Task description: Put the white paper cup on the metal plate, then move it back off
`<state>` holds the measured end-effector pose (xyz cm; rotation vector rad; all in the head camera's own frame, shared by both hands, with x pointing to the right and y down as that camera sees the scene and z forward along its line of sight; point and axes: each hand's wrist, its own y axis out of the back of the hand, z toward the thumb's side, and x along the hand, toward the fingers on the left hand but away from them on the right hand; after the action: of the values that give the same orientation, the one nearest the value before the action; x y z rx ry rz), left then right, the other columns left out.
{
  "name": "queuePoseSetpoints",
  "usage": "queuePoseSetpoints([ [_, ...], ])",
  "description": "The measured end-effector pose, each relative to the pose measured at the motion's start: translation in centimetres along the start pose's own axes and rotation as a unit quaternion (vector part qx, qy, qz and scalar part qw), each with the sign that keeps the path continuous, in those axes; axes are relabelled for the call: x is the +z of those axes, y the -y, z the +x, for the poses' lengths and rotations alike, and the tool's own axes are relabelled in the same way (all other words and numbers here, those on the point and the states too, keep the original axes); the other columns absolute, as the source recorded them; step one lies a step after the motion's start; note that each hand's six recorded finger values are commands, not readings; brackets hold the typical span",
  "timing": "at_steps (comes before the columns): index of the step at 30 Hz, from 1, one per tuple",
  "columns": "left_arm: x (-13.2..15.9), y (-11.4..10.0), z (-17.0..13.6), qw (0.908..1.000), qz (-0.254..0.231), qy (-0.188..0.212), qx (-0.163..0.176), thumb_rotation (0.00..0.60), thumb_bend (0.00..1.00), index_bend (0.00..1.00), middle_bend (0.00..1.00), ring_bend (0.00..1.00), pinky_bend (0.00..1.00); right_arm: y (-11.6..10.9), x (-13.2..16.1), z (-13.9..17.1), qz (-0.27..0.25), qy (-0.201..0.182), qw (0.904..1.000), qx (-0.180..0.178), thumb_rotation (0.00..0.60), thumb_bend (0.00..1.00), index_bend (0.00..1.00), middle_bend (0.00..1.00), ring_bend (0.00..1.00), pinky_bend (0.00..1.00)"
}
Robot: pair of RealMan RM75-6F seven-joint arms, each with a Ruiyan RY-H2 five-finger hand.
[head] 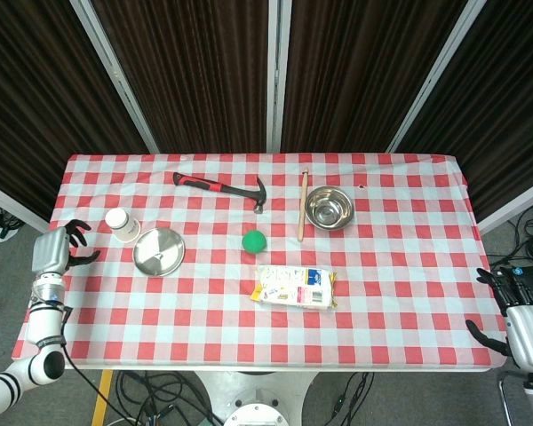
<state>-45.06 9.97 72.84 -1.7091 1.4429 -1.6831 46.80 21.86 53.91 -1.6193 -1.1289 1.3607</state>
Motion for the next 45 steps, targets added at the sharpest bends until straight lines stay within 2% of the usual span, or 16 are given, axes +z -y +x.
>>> queuePoseSetpoints([
  [3, -0.6, 0.6, 1.0, 0.9982, -0.053, -0.019, -0.023, 0.6, 0.17, 0.27, 0.28, 0.21, 0.36, -0.1, -0.1, 0.1, 0.001, 0.003, 1.0, -0.002, 0.6, 0.15, 0.13, 0.25, 0.08, 0.18],
  [6, -0.7, 1.1, 2.3, 0.9937, -0.1, -0.03, -0.041, 0.6, 0.17, 0.27, 0.26, 0.2, 0.36, -0.2, 0.0, 0.1, 0.004, 0.004, 1.0, -0.002, 0.6, 0.15, 0.13, 0.25, 0.08, 0.18],
  [14, 0.7, 1.9, 5.6, 0.9858, -0.154, -0.031, -0.058, 0.6, 0.17, 0.27, 0.24, 0.17, 0.31, -0.4, 0.2, 0.3, 0.009, 0.011, 0.9999, -0.003, 0.6, 0.15, 0.13, 0.26, 0.08, 0.18],
  [19, 1.9, 2.5, 6.3, 0.9825, -0.171, -0.02, -0.07, 0.6, 0.17, 0.27, 0.24, 0.17, 0.26, -0.3, 0.4, 0.2, 0.011, 0.014, 0.9998, -0.001, 0.6, 0.15, 0.13, 0.26, 0.08, 0.18],
  [26, 2.6, 3.0, 6.9, 0.9816, -0.171, -0.015, -0.084, 0.6, 0.16, 0.32, 0.24, 0.15, 0.26, -0.2, 0.5, 0.0, 0.012, 0.016, 0.9998, 0.002, 0.6, 0.15, 0.13, 0.26, 0.08, 0.18],
  [30, 2.4, 2.9, 7.2, 0.9837, -0.16, -0.018, -0.08, 0.6, 0.16, 0.41, 0.25, 0.15, 0.26, -0.1, 0.4, 0.0, 0.011, 0.017, 0.9998, 0.003, 0.6, 0.15, 0.13, 0.26, 0.08, 0.18],
  [34, 2.2, 2.8, 7.3, 0.9851, -0.154, -0.022, -0.074, 0.6, 0.2, 0.53, 0.3, 0.15, 0.26, -0.2, 0.5, 0.0, 0.011, 0.016, 0.9998, 0.001, 0.6, 0.15, 0.13, 0.26, 0.08, 0.18],
  [37, 2.4, 2.7, 7.3, 0.9846, -0.157, -0.02, -0.075, 0.6, 0.21, 0.56, 0.33, 0.15, 0.26, -0.2, 0.5, 0.0, 0.011, 0.014, 0.9998, 0.0, 0.6, 0.15, 0.13, 0.26, 0.08, 0.18],
  [40, 3.0, 2.3, 7.1, 0.9842, -0.162, -0.007, -0.071, 0.6, 0.21, 0.56, 0.33, 0.15, 0.26, -0.2, 0.5, 0.0, 0.011, 0.013, 0.9999, 0.0, 0.6, 0.15, 0.13, 0.26, 0.08, 0.18],
  [45, 5.0, 1.1, 6.1, 0.9835, -0.165, 0.038, -0.064, 0.6, 0.21, 0.56, 0.33, 0.15, 0.26, -0.1, 0.5, -0.2, 0.01, 0.011, 0.9999, 0.002, 0.6, 0.15, 0.13, 0.26, 0.08, 0.18],
])
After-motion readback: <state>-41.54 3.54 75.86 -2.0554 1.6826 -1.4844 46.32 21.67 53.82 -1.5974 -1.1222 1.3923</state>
